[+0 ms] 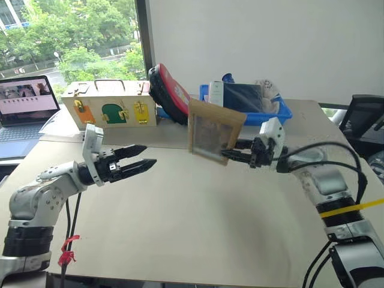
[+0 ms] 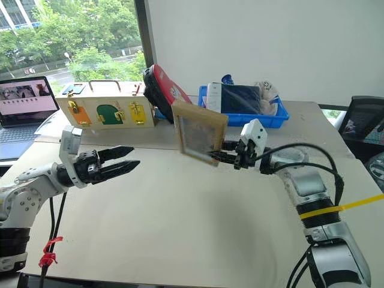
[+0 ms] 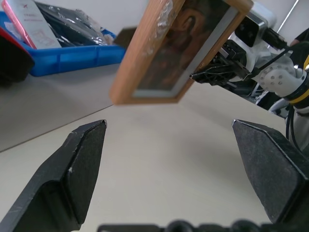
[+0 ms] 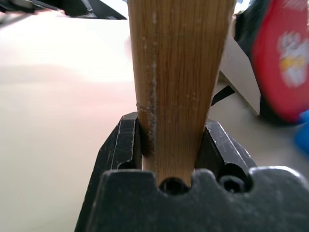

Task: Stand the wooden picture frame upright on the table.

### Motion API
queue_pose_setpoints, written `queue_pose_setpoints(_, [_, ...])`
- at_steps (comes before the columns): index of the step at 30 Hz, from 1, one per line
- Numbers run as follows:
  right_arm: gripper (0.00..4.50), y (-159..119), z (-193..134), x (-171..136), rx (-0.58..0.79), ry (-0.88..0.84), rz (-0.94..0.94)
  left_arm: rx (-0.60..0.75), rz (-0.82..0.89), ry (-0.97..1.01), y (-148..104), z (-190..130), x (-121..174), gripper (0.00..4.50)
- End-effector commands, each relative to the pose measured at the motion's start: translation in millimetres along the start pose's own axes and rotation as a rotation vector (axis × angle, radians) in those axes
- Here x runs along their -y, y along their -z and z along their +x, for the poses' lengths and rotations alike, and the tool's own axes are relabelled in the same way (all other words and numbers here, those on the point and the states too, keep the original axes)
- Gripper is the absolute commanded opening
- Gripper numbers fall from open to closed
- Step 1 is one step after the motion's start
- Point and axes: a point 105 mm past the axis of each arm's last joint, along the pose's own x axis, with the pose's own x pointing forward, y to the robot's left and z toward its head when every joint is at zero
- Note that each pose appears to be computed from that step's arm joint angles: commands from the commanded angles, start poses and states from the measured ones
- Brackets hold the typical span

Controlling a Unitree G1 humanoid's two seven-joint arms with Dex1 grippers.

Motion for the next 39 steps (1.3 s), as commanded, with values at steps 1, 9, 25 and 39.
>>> queue_pose_setpoints(1, [1.22, 4.0, 9.1, -27.4, -0.074, -0.188, 0.099, -0.056, 0.117, 0.024, -3.1, 4.0, 5.7, 4.50])
queue_pose_setpoints(9, [1.22, 34.6, 24.6, -12.5, -0.123, -0.179, 0.124, -0.074, 0.129, 0.008, 6.1, 2.4, 5.3, 4.50])
queue_pose_setpoints(25, [1.22, 69.9, 29.4, -16.1, -0.141, -0.308, 0.464, 0.051, 0.023, -0.026, -13.1, 2.5, -1.9, 4.50])
queue_pose_setpoints(39, [3.12, 67.8, 32.5, -30.0, -0.146, -0.222, 0.396, -0.052, 0.094, -0.039, 0.2, -2.9, -1.8, 4.50])
